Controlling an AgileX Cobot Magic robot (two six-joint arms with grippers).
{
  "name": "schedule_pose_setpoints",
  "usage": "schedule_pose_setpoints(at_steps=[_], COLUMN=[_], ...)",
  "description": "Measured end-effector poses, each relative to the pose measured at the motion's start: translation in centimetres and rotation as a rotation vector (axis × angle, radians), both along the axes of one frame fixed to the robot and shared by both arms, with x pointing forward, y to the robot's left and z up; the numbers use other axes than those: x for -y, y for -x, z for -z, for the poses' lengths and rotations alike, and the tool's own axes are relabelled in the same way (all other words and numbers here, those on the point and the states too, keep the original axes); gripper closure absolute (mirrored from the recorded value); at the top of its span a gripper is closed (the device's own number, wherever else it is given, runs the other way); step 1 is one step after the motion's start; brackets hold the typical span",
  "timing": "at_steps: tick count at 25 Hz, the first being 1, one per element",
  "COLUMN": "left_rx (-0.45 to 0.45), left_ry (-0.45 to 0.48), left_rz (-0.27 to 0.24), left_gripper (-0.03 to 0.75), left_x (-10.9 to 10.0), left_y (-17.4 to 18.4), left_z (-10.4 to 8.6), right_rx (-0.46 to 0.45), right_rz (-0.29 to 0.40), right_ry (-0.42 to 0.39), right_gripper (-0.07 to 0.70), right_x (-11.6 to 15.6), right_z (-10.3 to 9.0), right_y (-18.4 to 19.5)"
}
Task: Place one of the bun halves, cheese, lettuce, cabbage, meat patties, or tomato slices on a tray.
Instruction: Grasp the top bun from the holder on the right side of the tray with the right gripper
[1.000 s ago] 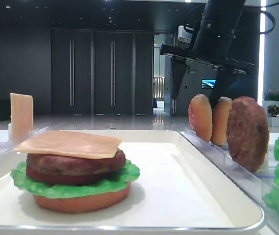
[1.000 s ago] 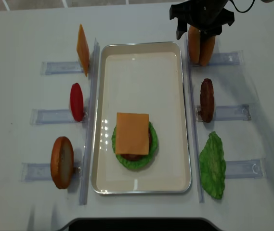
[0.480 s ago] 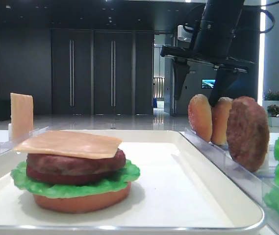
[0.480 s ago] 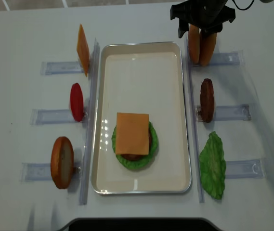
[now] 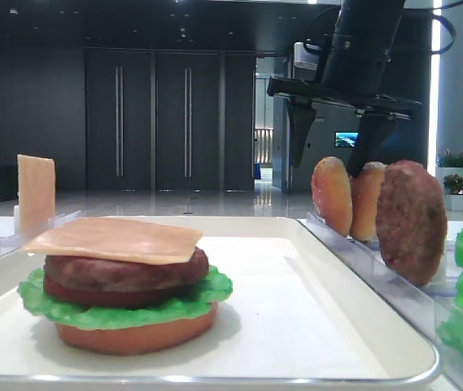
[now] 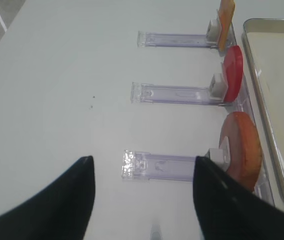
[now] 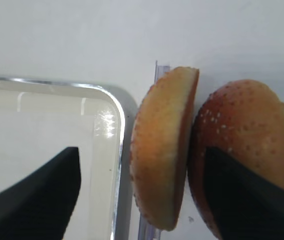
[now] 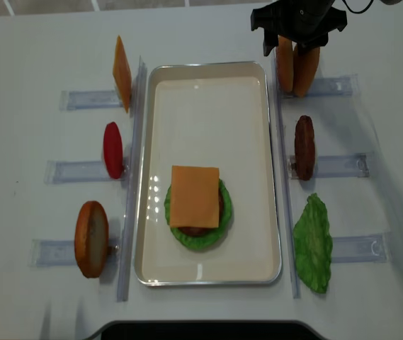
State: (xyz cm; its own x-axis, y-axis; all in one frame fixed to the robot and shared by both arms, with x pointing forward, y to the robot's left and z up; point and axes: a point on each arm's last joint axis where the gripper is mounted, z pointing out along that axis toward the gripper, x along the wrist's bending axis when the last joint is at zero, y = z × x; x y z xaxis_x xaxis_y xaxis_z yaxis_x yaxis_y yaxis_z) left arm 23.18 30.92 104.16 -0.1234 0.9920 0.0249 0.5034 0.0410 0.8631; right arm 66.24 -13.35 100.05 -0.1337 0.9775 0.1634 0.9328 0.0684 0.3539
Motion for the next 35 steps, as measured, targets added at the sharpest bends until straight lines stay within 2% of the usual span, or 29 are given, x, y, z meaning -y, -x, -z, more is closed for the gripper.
schedule_pose_setpoints(at_steps=[35], left_rx=[0.000], left_ry=[0.003], left_rz=[-0.002], left_gripper=[0.244], left_x=[0.00], left_y=[0.00], left_z=[0.00], right_rx=[0.007], right_rz=[-0.004], right_ry=[0.020], right_gripper=[0.142], right_x=[0.11], right_z=[0.02], right_y=[-0.04])
